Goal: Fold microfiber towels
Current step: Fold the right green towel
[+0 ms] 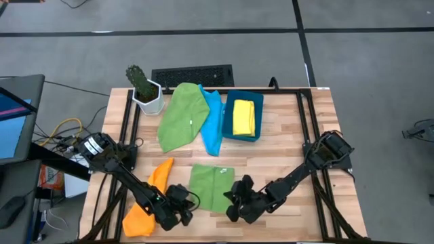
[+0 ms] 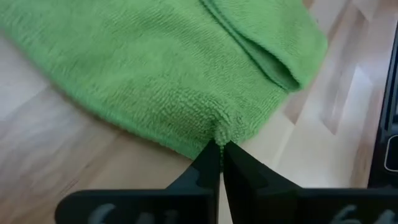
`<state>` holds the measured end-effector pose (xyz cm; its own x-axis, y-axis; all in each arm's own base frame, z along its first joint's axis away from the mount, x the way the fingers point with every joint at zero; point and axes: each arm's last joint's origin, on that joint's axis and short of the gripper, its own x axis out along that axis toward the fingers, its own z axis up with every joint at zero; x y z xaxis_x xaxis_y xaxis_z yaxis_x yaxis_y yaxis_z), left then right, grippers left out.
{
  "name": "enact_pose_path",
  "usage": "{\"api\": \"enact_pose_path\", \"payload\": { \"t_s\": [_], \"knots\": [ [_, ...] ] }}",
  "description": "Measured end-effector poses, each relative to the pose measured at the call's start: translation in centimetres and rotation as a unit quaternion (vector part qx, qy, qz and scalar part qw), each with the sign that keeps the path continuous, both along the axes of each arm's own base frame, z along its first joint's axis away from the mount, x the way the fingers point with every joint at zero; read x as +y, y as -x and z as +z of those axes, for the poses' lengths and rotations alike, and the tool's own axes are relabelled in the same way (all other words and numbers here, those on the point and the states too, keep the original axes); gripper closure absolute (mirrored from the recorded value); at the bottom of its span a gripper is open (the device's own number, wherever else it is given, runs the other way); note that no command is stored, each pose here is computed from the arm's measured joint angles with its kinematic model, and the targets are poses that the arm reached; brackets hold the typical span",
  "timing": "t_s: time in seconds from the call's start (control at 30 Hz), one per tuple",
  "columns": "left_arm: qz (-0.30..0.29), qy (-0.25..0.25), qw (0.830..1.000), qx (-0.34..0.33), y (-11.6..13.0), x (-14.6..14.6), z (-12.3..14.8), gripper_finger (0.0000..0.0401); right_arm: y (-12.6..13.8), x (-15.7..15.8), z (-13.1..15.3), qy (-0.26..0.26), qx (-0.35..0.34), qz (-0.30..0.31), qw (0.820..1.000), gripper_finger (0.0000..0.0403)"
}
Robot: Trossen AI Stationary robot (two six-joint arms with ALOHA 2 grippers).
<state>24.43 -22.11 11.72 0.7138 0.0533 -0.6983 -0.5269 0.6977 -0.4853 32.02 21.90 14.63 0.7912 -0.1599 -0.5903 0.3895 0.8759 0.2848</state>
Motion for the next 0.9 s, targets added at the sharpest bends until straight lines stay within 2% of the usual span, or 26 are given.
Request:
{"api": "enact_pose_path", "payload": {
  "t_s": [0.2,0.4,0.7,0.9],
  "knots": [
    [-0.021,-0.021,0.999,0.022,-1.3,0.4,0.9,0.0401,-0.6,1.3,-0.8,0.013,-0.017,0.077,0.997,0.0390],
    [-0.042,-0.018,0.999,0.025,-2.6,0.7,1.7,0.0401,-1.5,2.3,-3.9,-0.023,-0.029,0.094,0.995,0.0384],
    [-0.081,-0.028,0.996,0.040,-4.4,0.8,3.6,0.0401,-2.5,3.5,-6.4,-0.036,-0.011,0.111,0.993,0.0383],
    [-0.100,-0.053,0.992,0.053,-5.3,1.0,4.9,0.0401,-2.5,3.6,-6.0,-0.037,-0.007,0.122,0.992,0.0387]
  ]
}}
